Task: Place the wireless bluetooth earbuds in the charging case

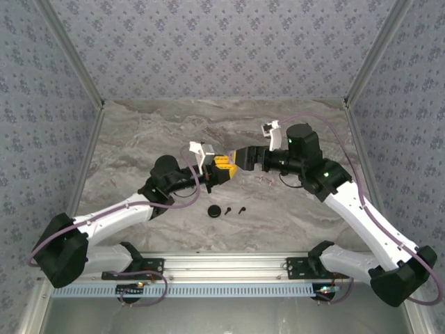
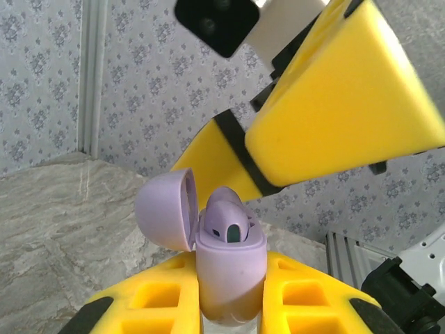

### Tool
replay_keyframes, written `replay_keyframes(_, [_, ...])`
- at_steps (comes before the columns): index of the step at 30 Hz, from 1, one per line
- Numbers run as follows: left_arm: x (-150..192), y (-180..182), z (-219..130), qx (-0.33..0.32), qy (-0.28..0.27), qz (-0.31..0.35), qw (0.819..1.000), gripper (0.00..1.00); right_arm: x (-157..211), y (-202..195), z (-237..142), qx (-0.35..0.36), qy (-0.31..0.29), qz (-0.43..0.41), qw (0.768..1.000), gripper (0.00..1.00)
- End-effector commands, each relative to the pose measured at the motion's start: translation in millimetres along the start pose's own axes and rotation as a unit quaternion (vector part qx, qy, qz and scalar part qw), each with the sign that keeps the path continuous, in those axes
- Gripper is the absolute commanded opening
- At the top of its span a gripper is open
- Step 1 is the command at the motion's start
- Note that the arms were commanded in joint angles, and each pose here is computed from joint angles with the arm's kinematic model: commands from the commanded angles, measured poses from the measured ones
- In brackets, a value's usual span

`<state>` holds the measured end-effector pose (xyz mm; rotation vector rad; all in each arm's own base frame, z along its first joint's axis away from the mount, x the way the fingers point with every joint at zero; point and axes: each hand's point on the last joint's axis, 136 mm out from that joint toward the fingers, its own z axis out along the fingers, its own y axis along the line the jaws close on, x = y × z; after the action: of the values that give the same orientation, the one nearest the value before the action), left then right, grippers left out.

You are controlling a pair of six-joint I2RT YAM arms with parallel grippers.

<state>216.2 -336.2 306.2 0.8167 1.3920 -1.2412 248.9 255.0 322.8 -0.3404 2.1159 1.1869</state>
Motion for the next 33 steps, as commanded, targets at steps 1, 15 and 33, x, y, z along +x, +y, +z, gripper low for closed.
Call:
replay_keyframes(1, [-29,-19,-1,0.031,-0.034,0.02,0.999,0.0,-4,30,3,-0.075,0.006,-0.017,0.997,0.94])
replay_keyframes(15, [-22,-15,1,0.024,-0.017,0.016,0.999,0.0,-9,61,-14,-0.128,-0.014,-0.044,0.991,0.93])
replay_keyframes(33, [-8,19,6,-0.053,0.039,-0.022,0.998,0.0,-28,-8,-61,0.152,-0.082,-0.08,0.982,0.91])
